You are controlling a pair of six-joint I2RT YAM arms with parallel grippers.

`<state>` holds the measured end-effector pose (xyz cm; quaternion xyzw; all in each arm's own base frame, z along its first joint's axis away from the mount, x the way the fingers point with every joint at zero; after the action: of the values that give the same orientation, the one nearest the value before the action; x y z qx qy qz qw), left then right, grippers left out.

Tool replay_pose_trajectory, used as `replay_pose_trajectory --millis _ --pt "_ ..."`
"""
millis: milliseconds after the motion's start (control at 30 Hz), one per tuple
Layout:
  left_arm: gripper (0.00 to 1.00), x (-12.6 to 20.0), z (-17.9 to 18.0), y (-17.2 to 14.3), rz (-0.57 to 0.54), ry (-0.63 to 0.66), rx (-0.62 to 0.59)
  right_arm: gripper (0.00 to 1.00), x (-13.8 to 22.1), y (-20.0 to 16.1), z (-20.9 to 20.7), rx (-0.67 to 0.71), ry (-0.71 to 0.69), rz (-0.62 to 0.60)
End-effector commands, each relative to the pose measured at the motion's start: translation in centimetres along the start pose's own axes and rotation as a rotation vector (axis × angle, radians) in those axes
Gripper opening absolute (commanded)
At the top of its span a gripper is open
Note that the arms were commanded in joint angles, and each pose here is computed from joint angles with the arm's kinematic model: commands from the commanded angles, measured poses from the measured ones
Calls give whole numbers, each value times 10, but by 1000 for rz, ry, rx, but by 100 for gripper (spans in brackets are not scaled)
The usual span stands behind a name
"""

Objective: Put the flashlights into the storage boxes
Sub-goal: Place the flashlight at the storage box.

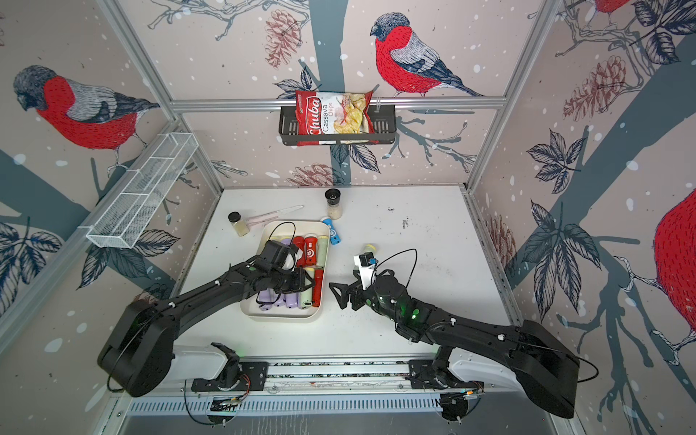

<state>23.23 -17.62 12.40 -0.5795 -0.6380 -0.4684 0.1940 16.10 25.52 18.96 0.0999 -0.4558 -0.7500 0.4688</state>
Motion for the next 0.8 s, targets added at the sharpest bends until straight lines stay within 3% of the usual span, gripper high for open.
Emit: replay_pose_trajectory --millis 0,433,767 --pt "39 2 -2 3 -22 0 -8 99 0 5 2 0 0 -22" --pt "49 7 1 2 -30 32 -1 99 2 6 2 -4 2 -25" --pt "49 31 -3 15 -142 84 -31 99 3 6 -6 -23 -58 -41"
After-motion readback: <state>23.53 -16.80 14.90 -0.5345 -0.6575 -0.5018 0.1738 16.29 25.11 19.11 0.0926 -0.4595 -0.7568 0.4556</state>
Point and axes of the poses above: each gripper's point midway between its finger pads, its own x axis back along the fingers, its own z axis along the line the jaws close on, y = z × x, the point moved 6 cm from there along x, back along the fingers, and after that the axes turned 11 degrees about -x, right-handed, at the moved point
